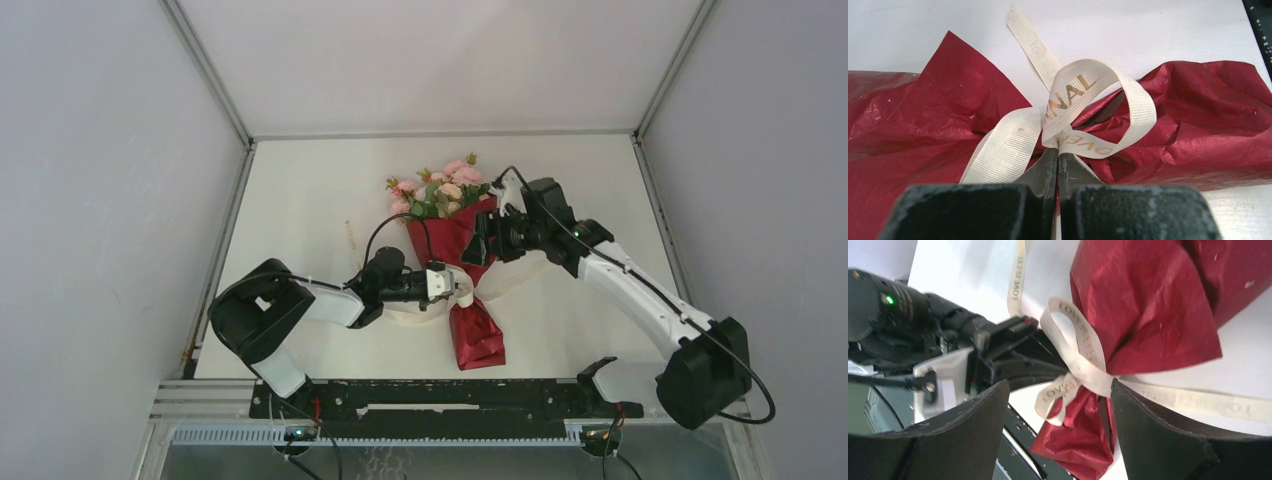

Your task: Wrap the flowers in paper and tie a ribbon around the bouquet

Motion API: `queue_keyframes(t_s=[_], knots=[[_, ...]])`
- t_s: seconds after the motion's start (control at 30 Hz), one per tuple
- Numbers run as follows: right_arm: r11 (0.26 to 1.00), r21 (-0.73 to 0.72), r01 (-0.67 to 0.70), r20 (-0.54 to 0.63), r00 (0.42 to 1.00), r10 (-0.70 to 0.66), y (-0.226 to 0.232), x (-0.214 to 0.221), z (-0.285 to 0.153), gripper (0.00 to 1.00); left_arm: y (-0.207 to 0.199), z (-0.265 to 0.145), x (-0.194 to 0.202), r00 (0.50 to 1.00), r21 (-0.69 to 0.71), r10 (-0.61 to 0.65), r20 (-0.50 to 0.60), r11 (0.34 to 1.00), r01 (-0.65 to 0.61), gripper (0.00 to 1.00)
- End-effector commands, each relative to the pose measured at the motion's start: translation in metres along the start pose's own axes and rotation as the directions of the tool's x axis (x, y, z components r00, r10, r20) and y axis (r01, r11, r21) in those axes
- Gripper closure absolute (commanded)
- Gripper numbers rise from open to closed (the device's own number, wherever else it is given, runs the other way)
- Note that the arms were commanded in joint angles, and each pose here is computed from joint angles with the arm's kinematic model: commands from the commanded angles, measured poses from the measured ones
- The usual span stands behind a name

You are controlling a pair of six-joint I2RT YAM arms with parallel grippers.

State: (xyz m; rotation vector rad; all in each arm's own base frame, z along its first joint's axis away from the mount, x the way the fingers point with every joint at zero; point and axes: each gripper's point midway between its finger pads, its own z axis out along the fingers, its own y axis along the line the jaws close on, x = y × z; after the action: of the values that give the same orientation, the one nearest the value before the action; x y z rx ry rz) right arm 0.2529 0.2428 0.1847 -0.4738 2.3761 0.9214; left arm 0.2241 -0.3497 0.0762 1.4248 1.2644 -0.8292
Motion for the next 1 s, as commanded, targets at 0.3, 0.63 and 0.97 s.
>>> queue_keyframes(t_s=[0.3, 0.63, 0.97], knots=[[0.968, -0.127, -0.218, -0.062, 0.975, 0.212, 0.009, 0.061, 0.023, 0.22, 0.004, -0.004, -0.018, 0.997, -0.021, 0.067, 0.046, 0.998, -0.066, 1.0], [0.949, -0.166, -0.268, -0.155, 0.957, 0.243, 0.011, 0.078, 0.031, 0.92, 0.01, 0.002, -0.019, 0.998, -0.031, 0.04, 0.043, 0.999, -0.039, 1.0], [0.952, -0.173, -0.253, -0.147, 0.962, 0.229, 0.012, 0.082, 0.019, 1.0, 0.011, 0.004, -0.02, 0.998, -0.034, 0.053, 0.032, 0.998, -0.052, 1.0]])
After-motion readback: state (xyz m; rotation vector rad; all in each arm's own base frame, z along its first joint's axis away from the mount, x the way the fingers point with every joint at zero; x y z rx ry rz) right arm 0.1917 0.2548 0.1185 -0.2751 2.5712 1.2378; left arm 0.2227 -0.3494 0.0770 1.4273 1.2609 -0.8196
